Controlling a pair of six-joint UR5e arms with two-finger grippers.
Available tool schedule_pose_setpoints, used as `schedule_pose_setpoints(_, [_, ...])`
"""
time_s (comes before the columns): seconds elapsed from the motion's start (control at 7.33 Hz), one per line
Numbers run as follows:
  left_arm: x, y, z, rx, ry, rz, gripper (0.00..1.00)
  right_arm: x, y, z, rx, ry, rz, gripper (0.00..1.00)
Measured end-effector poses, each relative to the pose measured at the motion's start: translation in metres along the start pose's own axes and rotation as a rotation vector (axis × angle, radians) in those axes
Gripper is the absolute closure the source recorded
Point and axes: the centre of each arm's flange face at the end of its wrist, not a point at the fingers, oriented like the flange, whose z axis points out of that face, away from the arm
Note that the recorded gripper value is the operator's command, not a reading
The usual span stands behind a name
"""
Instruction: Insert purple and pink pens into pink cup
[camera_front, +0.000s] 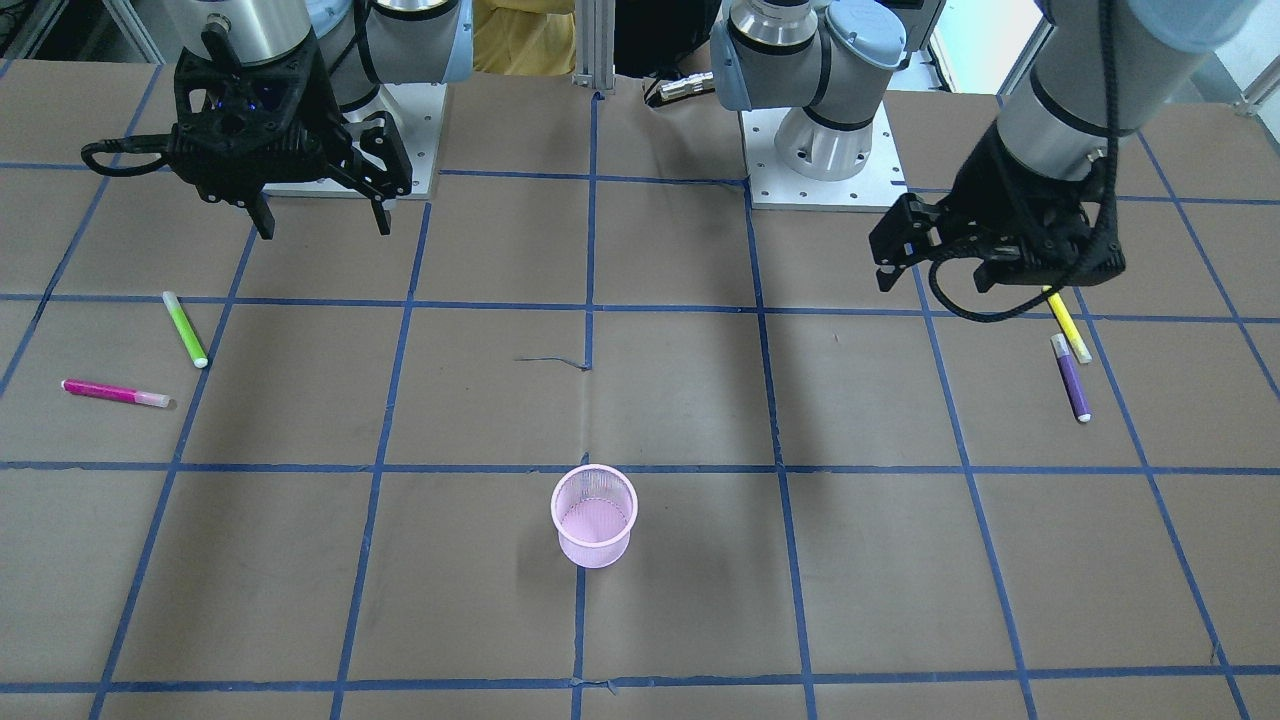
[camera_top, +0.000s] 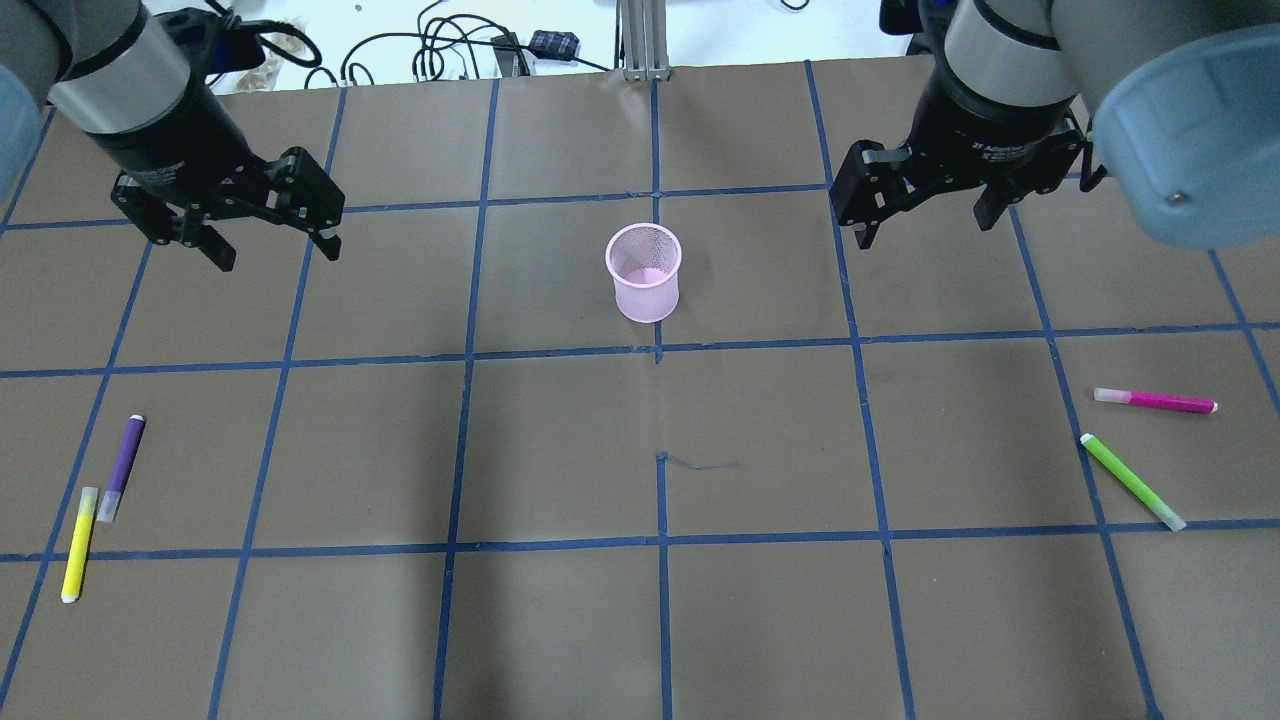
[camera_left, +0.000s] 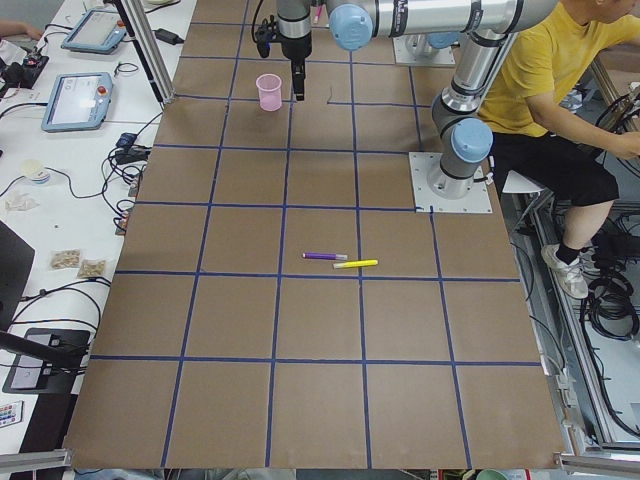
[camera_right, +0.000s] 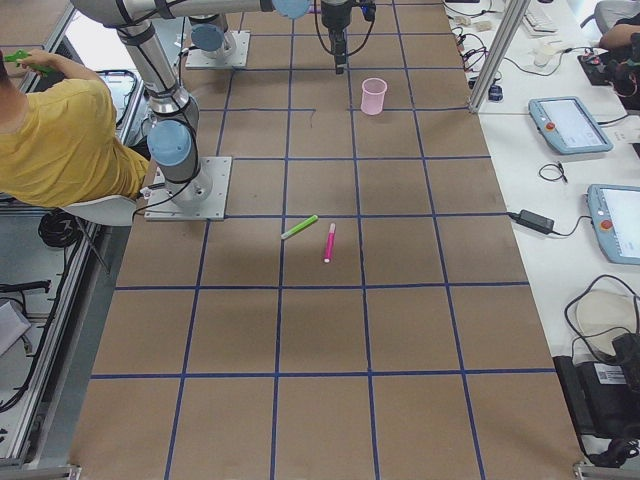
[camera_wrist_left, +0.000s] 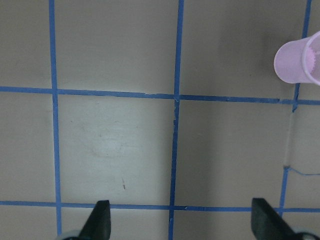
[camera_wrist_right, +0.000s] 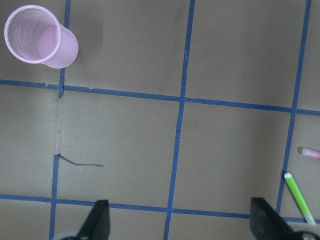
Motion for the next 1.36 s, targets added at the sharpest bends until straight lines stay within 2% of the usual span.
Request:
schedule_pose_setpoints(0.14, [-0.049,-0.003,0.024,-0.043,0.019,0.017,0.00,0.018,-0.002,0.001,-0.010,0.000,-0.027,0.00])
schedule_pose_setpoints(0.27, [-0.101,-0.004,0.052,-0.089,0.051,0.027,0.00,0.047,-0.002,0.002,-0.036,0.006,-0.082,0.06])
schedule_pose_setpoints(0.55, [-0.195,-0.005,0.115,-0.163,0.101,0.034,0.00,0.137,0.008,0.000,-0.083,0.016,-0.240,0.03])
schedule_pose_setpoints(0.82, [-0.268,-0.020,0.169,-0.136,0.062,0.141,0.00,0.254,0.030,0.017,-0.119,-0.026,-0.411,0.00])
schedule_pose_setpoints(1.09, [-0.308,-0.021,0.212,-0.180,0.058,0.211,0.00,0.349,0.065,0.063,-0.136,-0.106,-0.619,0.00])
schedule_pose_setpoints(1.23, [-0.320,-0.018,0.229,-0.207,0.068,0.215,0.00,0.381,0.077,0.093,-0.125,-0.128,-0.778,0.00])
schedule_pose_setpoints(1.36, [-0.328,-0.018,0.239,-0.230,0.068,0.215,0.07,0.406,0.081,0.127,-0.099,-0.151,-0.934,0.00])
